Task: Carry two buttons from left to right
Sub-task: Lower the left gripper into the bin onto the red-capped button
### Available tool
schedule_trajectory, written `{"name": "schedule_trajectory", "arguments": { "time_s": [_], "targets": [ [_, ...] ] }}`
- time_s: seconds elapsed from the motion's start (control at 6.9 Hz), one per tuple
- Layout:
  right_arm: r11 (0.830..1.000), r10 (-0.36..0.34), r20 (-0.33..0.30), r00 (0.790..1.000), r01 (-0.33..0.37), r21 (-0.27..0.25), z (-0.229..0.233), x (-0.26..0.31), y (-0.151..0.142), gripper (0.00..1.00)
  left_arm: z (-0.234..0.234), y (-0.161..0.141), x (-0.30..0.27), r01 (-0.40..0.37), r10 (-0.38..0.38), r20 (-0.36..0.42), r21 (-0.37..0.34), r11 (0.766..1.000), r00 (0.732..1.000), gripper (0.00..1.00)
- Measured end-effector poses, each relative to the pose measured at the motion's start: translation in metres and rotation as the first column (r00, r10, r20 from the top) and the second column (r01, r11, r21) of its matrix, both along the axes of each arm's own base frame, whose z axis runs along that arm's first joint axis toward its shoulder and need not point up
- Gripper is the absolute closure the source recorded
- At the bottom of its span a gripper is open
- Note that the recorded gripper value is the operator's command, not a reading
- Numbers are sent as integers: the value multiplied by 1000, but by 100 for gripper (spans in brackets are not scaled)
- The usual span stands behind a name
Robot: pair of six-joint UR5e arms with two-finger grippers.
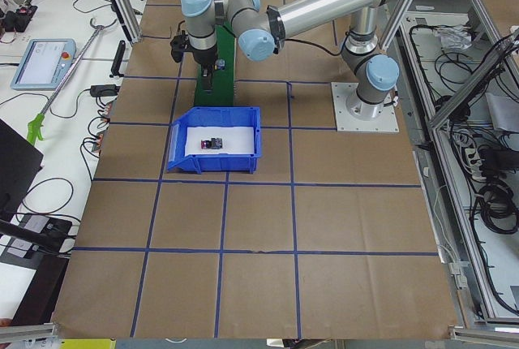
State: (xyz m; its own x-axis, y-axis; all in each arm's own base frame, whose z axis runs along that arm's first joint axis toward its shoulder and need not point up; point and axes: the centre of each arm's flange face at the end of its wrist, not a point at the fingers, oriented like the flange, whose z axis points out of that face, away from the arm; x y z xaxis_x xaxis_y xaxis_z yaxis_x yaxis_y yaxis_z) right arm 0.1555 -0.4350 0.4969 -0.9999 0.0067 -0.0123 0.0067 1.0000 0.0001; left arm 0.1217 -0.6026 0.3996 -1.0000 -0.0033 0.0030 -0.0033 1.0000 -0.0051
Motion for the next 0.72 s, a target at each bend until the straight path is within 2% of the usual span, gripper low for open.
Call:
{"name": "schedule_trajectory", "arguments": {
  "time_s": [0.43, 0.72],
  "targets": [
    [1000, 0, 0, 1000, 0, 0, 0, 0, 0, 0, -19, 3, 70, 17, -16, 6, -18, 1000, 1000, 1],
    [1000, 0, 0, 1000, 0, 0, 0, 0, 0, 0, -41, 0, 87, 13, -13, 7, -24, 1000, 1000, 1]
  ]
}}
